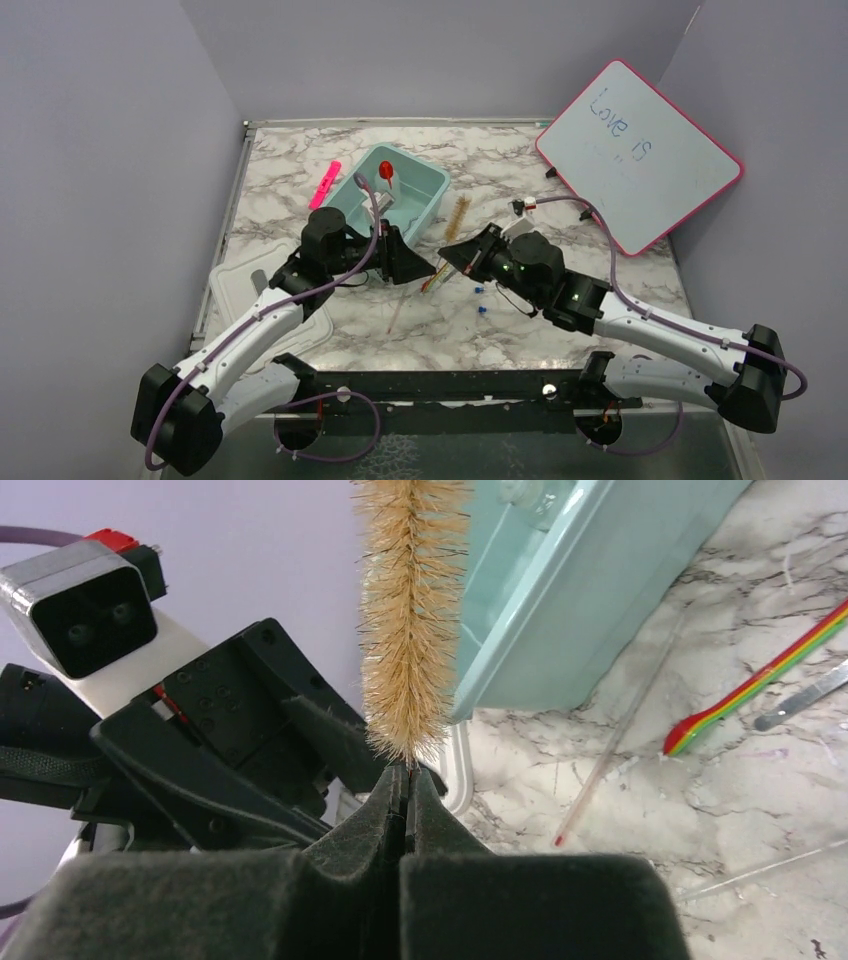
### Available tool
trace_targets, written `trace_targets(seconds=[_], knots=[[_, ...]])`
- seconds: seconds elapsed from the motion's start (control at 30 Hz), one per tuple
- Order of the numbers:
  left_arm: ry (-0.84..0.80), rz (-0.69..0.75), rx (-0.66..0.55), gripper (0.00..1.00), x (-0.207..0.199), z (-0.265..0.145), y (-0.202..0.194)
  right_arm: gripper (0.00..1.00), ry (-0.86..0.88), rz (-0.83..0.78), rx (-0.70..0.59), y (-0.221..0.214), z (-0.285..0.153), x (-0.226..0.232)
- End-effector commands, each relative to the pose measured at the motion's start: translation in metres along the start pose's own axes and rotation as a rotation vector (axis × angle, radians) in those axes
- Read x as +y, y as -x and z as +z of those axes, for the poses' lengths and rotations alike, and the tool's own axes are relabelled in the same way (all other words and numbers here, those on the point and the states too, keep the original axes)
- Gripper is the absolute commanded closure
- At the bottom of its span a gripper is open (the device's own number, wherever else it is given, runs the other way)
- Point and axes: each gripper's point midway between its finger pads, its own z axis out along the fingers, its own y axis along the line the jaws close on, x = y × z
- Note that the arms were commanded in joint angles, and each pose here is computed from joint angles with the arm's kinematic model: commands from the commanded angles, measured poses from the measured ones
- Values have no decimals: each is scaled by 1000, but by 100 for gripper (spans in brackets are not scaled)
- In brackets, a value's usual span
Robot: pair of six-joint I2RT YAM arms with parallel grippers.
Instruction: Organize the chemistry lab equipment
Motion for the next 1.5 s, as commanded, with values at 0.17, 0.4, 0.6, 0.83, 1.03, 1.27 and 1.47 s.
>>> trace_targets(seconds=[0.17, 0.4, 0.6, 0.83, 1.03, 1.27, 1.47], knots=[[-112, -9, 39, 71, -26, 12, -12, 100, 116, -4, 33, -9, -3, 18], [-80, 41, 38, 100, -23, 12, -12, 99, 161, 3, 37, -10, -5, 24], [70, 136, 18, 100, -7, 3, -1, 51, 179, -29, 62, -11, -10, 30], [287, 243, 69, 100, 25, -2, 19, 38, 202, -45, 17, 2, -29, 32], [681, 426, 150, 100, 92, -30, 47, 38, 82, -57, -40, 11, -40, -1], [829, 476, 301, 100, 148, -46, 45, 38, 0, -87, -57, 9, -44, -29], [819, 428, 381, 100, 171, -41, 40, 38, -22, -102, -49, 5, -44, -41]])
